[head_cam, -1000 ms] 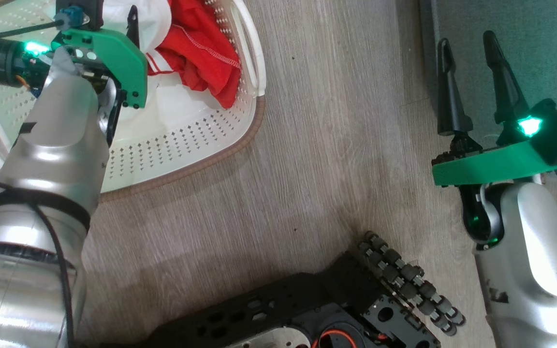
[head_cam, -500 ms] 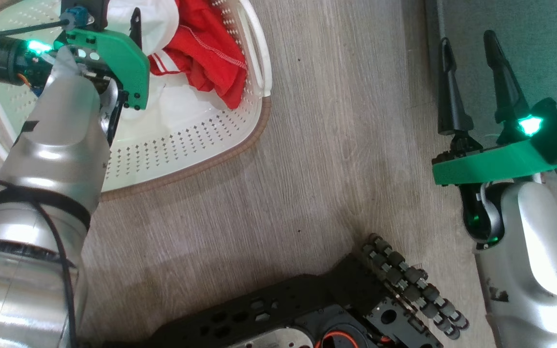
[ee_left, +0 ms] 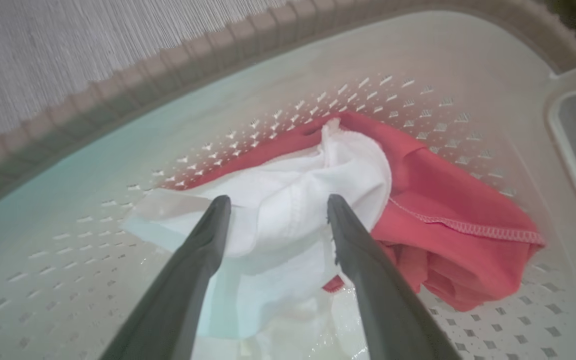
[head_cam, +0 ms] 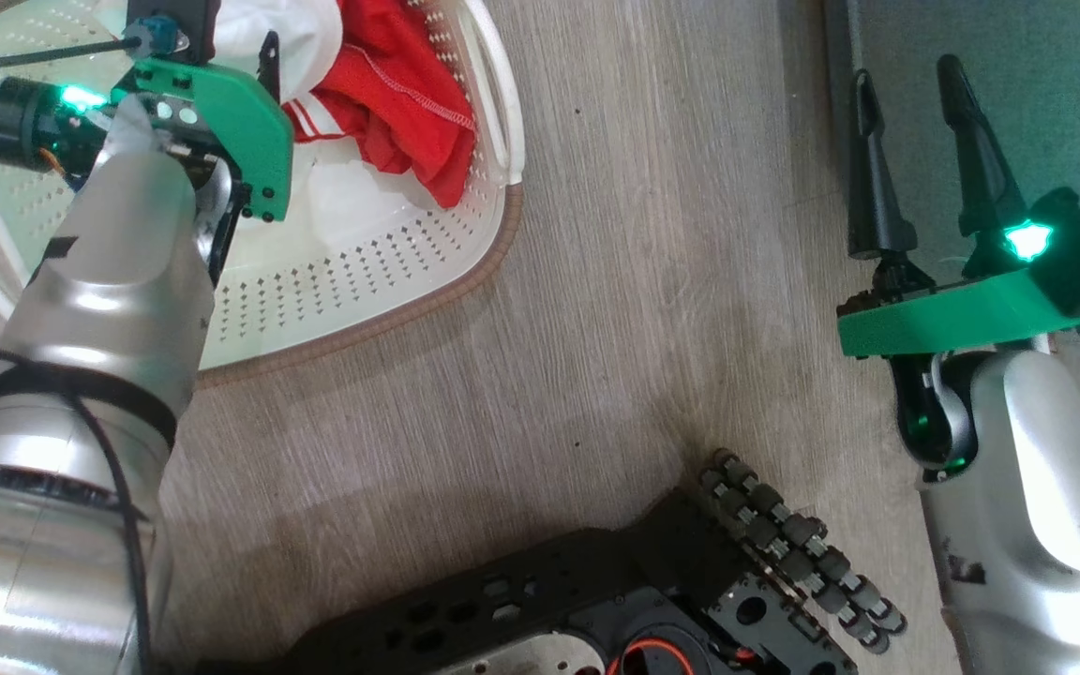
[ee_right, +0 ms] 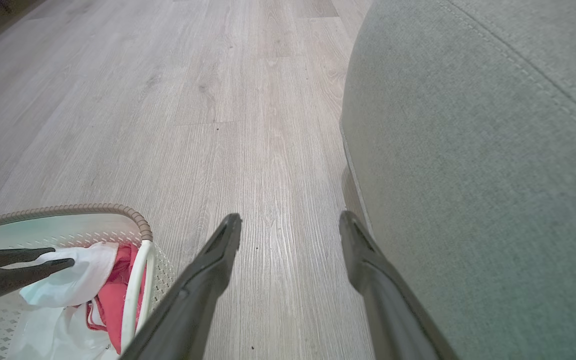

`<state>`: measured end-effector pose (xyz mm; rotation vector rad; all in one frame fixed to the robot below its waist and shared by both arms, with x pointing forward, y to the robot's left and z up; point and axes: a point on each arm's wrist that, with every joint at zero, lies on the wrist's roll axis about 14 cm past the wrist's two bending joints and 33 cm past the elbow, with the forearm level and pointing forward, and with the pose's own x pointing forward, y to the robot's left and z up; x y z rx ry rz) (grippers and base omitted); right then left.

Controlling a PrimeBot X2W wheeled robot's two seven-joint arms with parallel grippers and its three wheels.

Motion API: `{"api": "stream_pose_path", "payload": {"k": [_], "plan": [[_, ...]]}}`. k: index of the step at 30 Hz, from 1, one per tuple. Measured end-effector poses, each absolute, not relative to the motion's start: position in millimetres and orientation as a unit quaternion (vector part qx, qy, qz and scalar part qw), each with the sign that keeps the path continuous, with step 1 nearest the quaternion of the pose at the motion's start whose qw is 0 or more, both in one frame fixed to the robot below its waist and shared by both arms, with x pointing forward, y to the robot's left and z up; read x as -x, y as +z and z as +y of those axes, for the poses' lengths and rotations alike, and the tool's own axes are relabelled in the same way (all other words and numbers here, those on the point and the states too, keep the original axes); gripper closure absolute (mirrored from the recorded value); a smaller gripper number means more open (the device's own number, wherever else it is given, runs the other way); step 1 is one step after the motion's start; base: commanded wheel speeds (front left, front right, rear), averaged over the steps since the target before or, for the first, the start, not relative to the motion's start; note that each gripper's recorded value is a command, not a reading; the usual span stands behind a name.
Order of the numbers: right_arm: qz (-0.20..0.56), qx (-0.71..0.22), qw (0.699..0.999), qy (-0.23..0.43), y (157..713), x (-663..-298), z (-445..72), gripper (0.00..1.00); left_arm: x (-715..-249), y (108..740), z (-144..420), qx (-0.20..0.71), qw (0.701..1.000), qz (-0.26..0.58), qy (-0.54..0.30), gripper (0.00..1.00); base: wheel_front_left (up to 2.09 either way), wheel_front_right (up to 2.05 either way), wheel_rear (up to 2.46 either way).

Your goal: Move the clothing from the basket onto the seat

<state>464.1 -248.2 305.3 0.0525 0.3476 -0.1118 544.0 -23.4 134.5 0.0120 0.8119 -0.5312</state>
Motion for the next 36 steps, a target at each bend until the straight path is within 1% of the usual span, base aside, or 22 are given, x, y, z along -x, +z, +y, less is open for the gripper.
{"api": "stream_pose_path", "payload": {"k": [2,3,4,5,6,7,8,13,18,24,28,33,36], "plan": [[0.174,-0.026,0.983,-0.056,304.3,-463.8,-248.4,0.0,-541.8,132.2,-24.0,-0.004,0.882,0.396,-0.255,0.0,0.0,0.0,0.0],[0.175,-0.025,0.983,-0.056,303.8,-463.6,-248.6,0.0,-541.0,131.1,-24.5,-0.003,0.881,0.397,-0.256,0.08,0.0,0.0,0.0],[0.175,-0.025,0.983,-0.056,303.3,-463.4,-249.0,0.0,-539.9,129.6,-25.2,-0.004,0.88,0.4,-0.257,0.48,0.0,0.0,0.0],[0.176,-0.024,0.983,-0.057,303.2,-463.1,-249.5,0.0,-538.1,127.9,-26.2,-0.003,0.877,0.405,-0.259,0.48,0.0,0.0,0.0],[0.176,-0.023,0.982,-0.057,303.1,-462.9,-250.0,0.0,-536.4,126.5,-27.6,-0.002,0.875,0.408,-0.262,0.67,0.0,0.0,0.0],[0.176,-0.023,0.982,-0.058,303.0,-462.7,-250.6,0.0,-535.7,125.5,-28.8,-0.002,0.874,0.409,-0.263,0.89,0.0,0.0,0.0],[0.177,-0.021,0.982,-0.059,302.9,-462.3,-251.5,0.0,-534.8,124.6,-30.3,-0.001,0.873,0.41,-0.265,1.0,0.0,0.0,0.0],[0.172,-0.014,0.983,-0.067,307.9,-461.8,-258.3,0.0,-530.3,128.3,-39.4,0.009,0.866,0.413,-0.28,1.0,0.0,0.0,0.0],[0.157,-0.014,0.985,-0.068,318.7,-466.0,-258.9,0.0,-536.2,150.9,-43.8,0.034,0.877,0.386,-0.282,1.0,0.0,0.0,0.0],[0.132,-0.016,0.989,-0.06,338.0,-472.5,-252.0,0.0,-531.8,184.5,-33.4,0.059,0.891,0.358,-0.272,1.0,0.0,0.0,0.0],[0.118,-0.012,0.992,-0.05,353.3,-472.5,-244.5,0.0,-529.6,216.3,-22.6,0.078,0.903,0.333,-0.259,1.0,0.0,0.0,0.0],[0.087,-0.009,0.995,-0.037,382.0,-474.0,-234.3,0.0,-531.4,277.3,-10.4,0.119,0.925,0.27,-0.238,1.0,0.0,0.0,0.0],[0.073,-0.01,0.997,-0.029,398.1,-469.4,-226.6,0.0,-525.6,309.4,8.5,0.136,0.939,0.238,-0.208,1.0,0.0,0.0,0.0]]}}
